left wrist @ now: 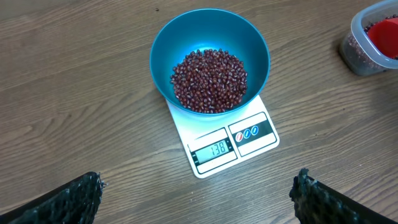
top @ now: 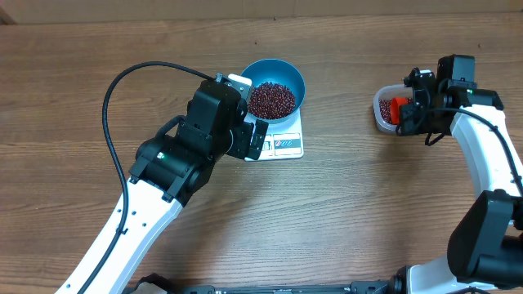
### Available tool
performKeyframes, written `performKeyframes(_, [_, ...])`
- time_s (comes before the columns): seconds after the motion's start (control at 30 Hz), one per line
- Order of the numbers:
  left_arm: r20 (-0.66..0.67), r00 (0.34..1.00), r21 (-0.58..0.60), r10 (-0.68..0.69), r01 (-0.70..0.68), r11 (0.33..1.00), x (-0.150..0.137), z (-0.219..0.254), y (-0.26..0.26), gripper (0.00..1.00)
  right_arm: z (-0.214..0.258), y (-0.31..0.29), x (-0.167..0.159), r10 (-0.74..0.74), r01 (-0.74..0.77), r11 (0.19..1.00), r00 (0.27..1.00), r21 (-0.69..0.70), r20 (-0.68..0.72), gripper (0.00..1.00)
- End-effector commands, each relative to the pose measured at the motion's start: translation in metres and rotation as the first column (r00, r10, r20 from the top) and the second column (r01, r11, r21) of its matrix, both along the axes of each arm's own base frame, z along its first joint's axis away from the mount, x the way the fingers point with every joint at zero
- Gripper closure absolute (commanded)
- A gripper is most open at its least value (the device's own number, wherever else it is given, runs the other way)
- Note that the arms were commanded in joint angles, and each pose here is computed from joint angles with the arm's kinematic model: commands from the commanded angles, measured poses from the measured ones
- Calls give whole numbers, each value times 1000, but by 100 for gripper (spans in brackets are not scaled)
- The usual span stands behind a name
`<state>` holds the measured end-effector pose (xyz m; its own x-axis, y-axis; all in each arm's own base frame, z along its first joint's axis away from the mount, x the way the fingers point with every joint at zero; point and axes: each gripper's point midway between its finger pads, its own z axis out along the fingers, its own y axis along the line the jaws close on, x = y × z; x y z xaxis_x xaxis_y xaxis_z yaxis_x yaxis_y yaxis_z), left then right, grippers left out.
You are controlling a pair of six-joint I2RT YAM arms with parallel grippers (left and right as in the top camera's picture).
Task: Scoop item into bowl and weigh 150g on scale
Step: 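Lift the filled scoop and carry it left over the teal bowl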
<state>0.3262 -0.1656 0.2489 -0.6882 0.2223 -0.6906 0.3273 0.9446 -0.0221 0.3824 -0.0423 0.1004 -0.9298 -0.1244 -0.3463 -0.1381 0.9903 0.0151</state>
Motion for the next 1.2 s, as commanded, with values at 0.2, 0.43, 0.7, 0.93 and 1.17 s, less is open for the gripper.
performKeyframes(0.2, [32, 999, -10, -17, 18, 1000, 0, 13, -1, 1, -4, -16, 6, 23, -23, 994, 1000, -110, 3, 96])
performKeyframes(0.43, [32, 999, -10, -17, 18, 1000, 0, 13, -1, 0, -19, -8, 1, 36, -39, 997, 998, -62, -47, 96])
performKeyframes(0.7, [32, 999, -10, -17, 18, 1000, 0, 13, -1, 0, -17, 23, 3, 91, -88, 990, 996, 113, -22, 96])
performKeyframes(0.93, [32, 999, -10, -17, 18, 1000, 0, 13, -1, 0, -18, 17, -3, -6, 14, 989, 998, 150, -58, 96])
performKeyframes(1.17, [32, 999, -10, -17, 18, 1000, 0, 13, -1, 0, -11, 2, 0, -85, 90, 958, 996, 273, -33, 96])
